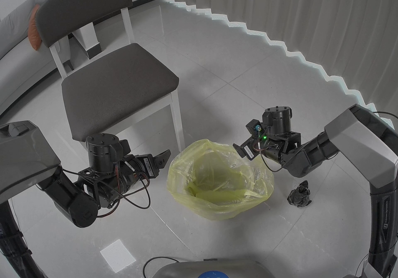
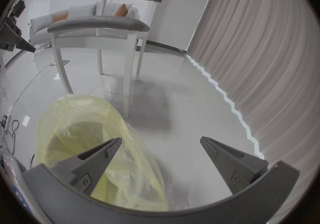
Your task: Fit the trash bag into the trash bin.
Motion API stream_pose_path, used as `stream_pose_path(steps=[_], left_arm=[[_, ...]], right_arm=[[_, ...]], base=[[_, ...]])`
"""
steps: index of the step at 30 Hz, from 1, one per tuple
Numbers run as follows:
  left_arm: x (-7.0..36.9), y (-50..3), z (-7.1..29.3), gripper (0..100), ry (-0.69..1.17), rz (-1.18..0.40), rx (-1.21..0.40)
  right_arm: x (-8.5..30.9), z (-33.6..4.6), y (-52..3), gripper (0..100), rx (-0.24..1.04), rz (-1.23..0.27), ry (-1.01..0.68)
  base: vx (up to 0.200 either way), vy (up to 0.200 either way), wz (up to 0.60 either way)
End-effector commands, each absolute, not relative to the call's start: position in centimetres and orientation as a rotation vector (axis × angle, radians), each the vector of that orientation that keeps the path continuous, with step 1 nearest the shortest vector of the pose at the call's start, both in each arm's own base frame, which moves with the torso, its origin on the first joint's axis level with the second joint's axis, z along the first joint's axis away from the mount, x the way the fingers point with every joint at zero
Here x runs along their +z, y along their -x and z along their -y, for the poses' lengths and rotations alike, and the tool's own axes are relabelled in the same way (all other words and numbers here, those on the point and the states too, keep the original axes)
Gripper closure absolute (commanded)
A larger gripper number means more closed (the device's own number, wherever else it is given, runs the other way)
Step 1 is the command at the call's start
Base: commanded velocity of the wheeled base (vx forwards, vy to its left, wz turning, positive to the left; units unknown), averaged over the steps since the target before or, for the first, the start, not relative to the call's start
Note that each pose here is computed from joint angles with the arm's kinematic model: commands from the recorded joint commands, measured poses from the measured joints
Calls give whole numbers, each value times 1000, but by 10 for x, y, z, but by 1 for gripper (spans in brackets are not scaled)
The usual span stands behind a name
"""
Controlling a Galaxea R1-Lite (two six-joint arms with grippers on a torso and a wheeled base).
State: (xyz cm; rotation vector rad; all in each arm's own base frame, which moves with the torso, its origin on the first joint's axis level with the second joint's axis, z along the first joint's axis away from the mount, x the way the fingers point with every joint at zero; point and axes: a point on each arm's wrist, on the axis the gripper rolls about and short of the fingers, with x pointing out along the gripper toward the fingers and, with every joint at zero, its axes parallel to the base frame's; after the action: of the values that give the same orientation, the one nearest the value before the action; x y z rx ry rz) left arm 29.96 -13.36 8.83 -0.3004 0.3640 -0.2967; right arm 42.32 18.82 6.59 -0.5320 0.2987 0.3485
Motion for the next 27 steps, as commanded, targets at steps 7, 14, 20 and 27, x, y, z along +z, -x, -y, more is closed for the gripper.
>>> stream_pose_path(steps=[7,14,20,27], left_arm=[[92,-299,138,0,297,-377,-329],[115,-294,136,0,308,-486,-386],[104,-309,140,0,279,-528,-367],[82,-337,138,0,257,-549,-339]], right_arm=[[112,-152,-369,0,463,-582,73],[155,-158,-352,0,541,-883,-160],[107,-167,-385,0,389,-798,115],[91,-166,-394,0,376,-772,185]], base=[[0,0,0],[0,0,0],[0,0,0],[0,0,0]])
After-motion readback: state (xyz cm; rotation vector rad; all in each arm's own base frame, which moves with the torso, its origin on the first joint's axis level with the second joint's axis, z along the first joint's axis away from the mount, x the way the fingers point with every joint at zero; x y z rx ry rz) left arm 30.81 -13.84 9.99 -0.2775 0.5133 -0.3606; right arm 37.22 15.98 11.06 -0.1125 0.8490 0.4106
